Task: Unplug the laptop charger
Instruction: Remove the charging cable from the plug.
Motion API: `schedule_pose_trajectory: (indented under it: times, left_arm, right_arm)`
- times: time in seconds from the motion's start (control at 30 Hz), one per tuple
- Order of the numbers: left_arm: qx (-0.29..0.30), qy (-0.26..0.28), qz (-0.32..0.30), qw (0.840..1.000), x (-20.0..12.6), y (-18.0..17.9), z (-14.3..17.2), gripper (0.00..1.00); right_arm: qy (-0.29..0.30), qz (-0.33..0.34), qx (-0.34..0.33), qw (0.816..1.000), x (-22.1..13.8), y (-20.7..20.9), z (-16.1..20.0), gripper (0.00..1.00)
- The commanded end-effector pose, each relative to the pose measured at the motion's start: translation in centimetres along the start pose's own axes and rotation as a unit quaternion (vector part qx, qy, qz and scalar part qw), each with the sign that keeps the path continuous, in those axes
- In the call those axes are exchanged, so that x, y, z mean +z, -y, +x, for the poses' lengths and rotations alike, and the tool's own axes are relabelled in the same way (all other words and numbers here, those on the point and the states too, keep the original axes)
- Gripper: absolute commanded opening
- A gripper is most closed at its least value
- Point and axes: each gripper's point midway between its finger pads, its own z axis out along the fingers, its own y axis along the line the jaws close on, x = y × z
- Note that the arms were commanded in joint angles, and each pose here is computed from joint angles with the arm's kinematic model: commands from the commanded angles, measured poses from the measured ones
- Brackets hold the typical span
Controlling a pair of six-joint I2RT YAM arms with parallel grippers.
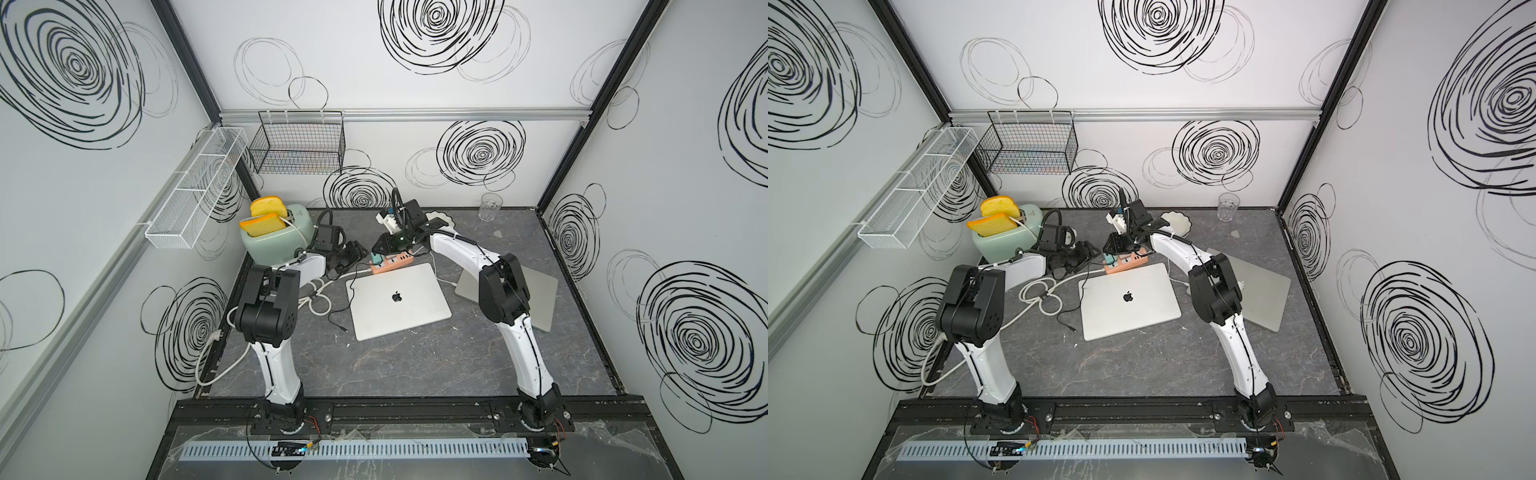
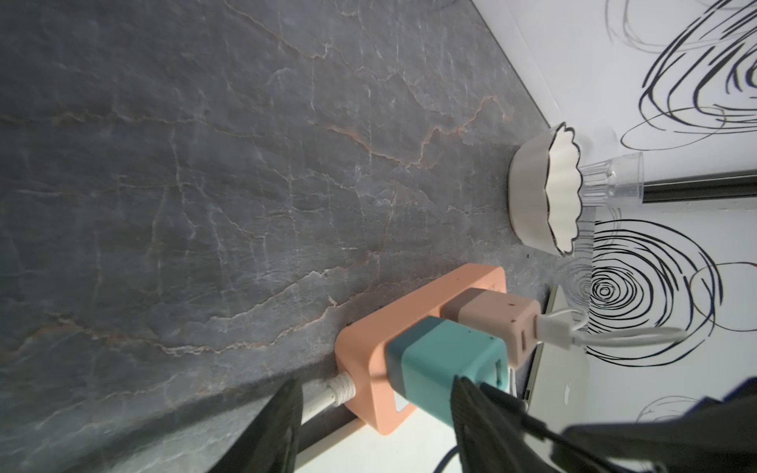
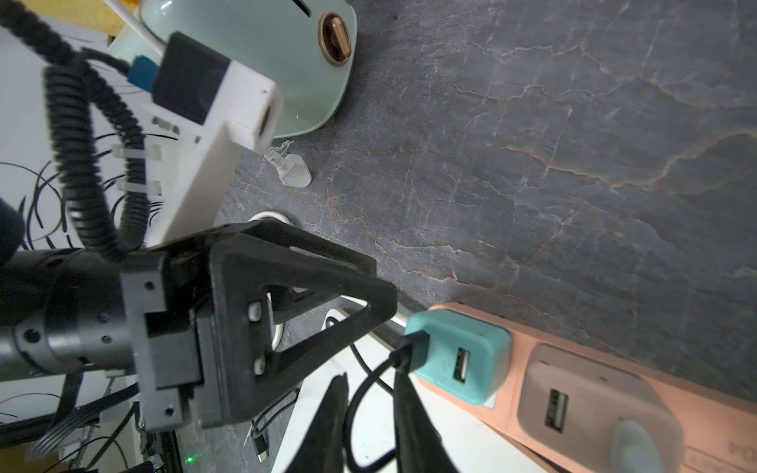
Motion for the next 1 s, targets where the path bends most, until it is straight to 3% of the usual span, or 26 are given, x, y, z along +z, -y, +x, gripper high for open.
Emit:
schedule_pose_trajectory:
  times: [0.0,0.23,0.97]
  left_arm:
    - [0.009,0.007,0.023,1.0,0.4,1.4,-0.5,0.62]
    - [0.007,0.008,0.047,0.999,-0.1,2.1,-0.1,0.62]
    - [0.026,0.011,0.075,0.997,-1.2,3.9,0.1,0.63]
  right_arm:
    - [-0.005,-0.005,-0.006,1.0,-0.3,-0.8,-0.1,0.16]
    - [-0.006,-0.005,-0.004,1.0,-0.4,-0.9,-0.1,0.0]
    - [-0.011,-0.006,0.006,1.0,-0.6,-0.4,0.0,0.0]
